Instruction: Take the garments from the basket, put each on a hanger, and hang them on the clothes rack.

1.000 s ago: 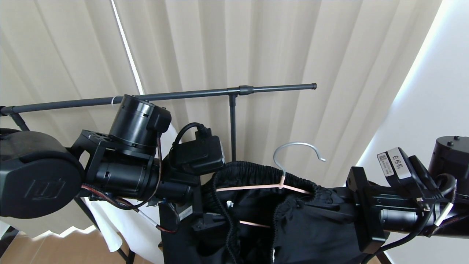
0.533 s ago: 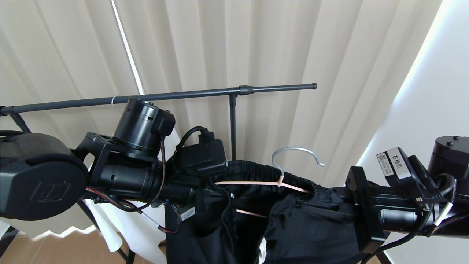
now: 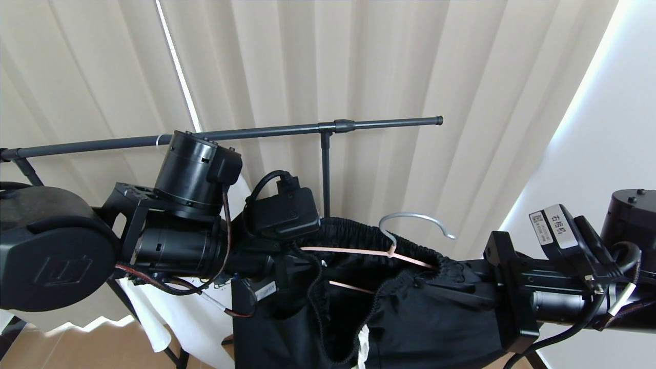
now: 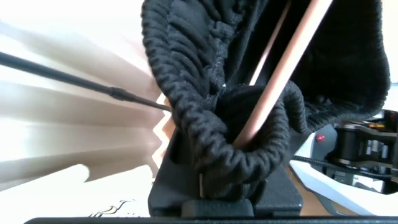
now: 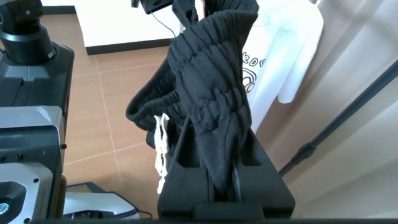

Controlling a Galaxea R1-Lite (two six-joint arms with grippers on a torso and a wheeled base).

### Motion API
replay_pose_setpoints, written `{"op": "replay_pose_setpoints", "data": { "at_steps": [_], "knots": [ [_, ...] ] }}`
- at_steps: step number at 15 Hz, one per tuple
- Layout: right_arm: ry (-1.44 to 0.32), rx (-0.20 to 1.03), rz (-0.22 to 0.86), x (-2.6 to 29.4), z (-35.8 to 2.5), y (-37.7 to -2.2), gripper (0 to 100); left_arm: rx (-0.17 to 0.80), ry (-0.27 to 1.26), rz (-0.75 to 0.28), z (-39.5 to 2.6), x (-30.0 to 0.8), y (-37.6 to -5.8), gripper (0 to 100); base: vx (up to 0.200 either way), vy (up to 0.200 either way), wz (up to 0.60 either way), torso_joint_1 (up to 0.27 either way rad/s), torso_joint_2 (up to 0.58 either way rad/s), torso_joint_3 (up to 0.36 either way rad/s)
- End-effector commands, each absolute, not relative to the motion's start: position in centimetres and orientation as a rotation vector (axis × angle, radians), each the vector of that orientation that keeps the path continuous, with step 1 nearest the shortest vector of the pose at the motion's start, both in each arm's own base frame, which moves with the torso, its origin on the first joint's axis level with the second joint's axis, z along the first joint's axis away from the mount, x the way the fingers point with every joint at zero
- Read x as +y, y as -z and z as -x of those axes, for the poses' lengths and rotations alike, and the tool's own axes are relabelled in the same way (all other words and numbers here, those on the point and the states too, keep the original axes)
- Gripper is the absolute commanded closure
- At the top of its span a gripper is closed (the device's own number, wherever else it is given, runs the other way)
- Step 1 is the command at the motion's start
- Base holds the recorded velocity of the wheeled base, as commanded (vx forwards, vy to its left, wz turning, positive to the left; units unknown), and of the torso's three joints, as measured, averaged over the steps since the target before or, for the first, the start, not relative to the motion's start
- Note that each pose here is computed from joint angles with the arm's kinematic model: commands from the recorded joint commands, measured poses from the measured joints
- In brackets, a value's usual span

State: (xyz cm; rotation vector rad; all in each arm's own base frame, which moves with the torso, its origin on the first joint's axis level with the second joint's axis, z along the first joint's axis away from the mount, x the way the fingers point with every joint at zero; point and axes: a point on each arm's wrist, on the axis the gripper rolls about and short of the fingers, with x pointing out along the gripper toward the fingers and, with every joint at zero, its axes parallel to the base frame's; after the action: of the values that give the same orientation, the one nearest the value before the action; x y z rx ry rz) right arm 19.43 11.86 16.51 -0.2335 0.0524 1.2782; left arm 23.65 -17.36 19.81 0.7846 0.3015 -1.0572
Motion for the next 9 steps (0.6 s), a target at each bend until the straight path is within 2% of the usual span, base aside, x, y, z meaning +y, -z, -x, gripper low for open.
{"op": "replay_pose_setpoints", "data": {
  "at_steps": [1, 3, 4, 9],
  "knots": [
    [-1.278, 0.064, 0.23, 11.9, -19.5, -16.3, 100, 0.303, 1.03, -0.774, -23.6, -17.2, -19.5, 100, 0.0, 0.0, 0.0, 0.0, 0.0, 0.0],
    [-1.279, 0.065, 0.23, 11.9, -19.6, -16.3, 100, 0.284, 1.021, -0.763, -23.6, -17.3, -19.3, 100, 0.0, 0.0, 0.0, 0.0, 0.0, 0.0],
    [-1.276, 0.066, 0.23, 11.9, -19.6, -16.3, 0, 0.269, 1.017, -0.76, -23.6, -17.3, -19.4, 100, 0.0, 0.0, 0.0, 0.0, 0.0, 0.0],
    [-1.188, 0.056, 0.226, 10.0, -20.7, -16.7, 0, 0.265, 0.991, -0.71, -23.3, -16.8, -20.2, 100, 0.0, 0.0, 0.0, 0.0, 0.0, 0.0]
  ]
}}
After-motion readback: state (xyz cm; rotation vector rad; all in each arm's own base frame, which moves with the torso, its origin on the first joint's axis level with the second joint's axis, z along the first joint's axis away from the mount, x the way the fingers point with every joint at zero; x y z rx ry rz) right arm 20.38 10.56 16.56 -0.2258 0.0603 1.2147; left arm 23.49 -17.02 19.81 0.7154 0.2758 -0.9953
